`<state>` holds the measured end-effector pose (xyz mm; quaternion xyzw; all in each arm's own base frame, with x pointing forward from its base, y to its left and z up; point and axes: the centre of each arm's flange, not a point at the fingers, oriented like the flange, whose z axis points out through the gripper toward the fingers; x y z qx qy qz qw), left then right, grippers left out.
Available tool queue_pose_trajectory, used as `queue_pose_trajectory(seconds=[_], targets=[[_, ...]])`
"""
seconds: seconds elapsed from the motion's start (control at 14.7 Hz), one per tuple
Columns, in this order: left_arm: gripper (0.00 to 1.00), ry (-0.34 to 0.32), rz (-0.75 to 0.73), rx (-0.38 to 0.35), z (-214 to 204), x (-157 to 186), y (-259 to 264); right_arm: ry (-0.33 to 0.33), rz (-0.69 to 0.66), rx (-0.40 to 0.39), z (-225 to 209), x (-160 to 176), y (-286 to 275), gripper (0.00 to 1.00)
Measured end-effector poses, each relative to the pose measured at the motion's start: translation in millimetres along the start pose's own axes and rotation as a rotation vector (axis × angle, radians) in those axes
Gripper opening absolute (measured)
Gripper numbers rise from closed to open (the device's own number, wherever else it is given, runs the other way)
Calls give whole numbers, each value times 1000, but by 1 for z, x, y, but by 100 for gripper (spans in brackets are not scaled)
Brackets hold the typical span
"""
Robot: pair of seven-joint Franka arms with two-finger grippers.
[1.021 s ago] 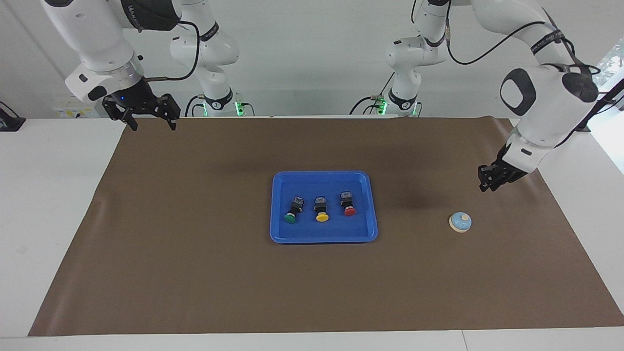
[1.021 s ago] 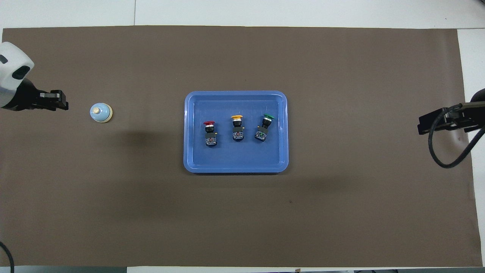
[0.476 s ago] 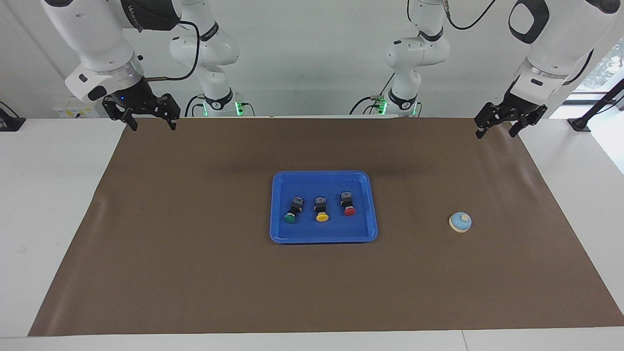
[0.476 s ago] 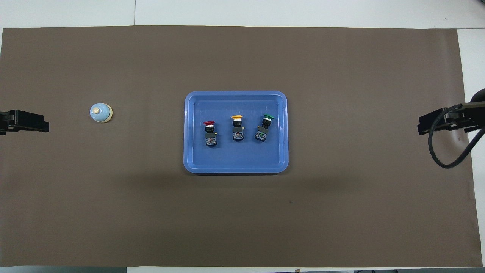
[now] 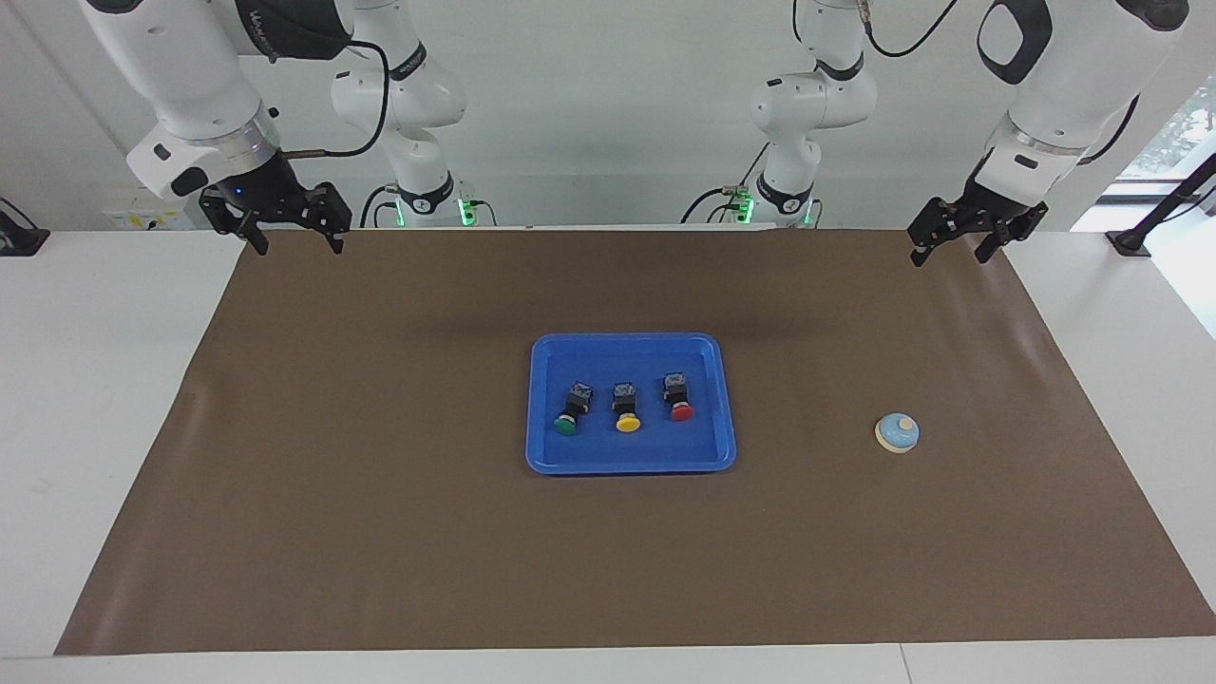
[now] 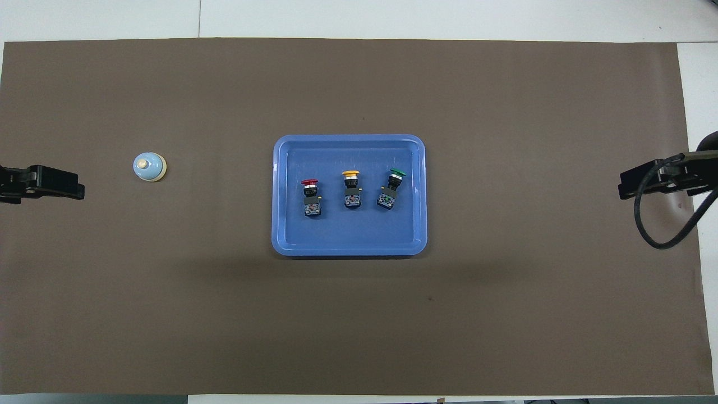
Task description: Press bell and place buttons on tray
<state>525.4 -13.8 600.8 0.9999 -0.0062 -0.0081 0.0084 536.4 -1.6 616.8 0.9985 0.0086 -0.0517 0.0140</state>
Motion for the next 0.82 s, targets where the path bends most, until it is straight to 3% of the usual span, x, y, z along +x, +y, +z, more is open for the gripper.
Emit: queue_pose_trajectory(seconds=[0.82], targets=[[100, -18, 10, -3, -18, 5, 4, 0, 0, 0, 0, 0, 0, 100]])
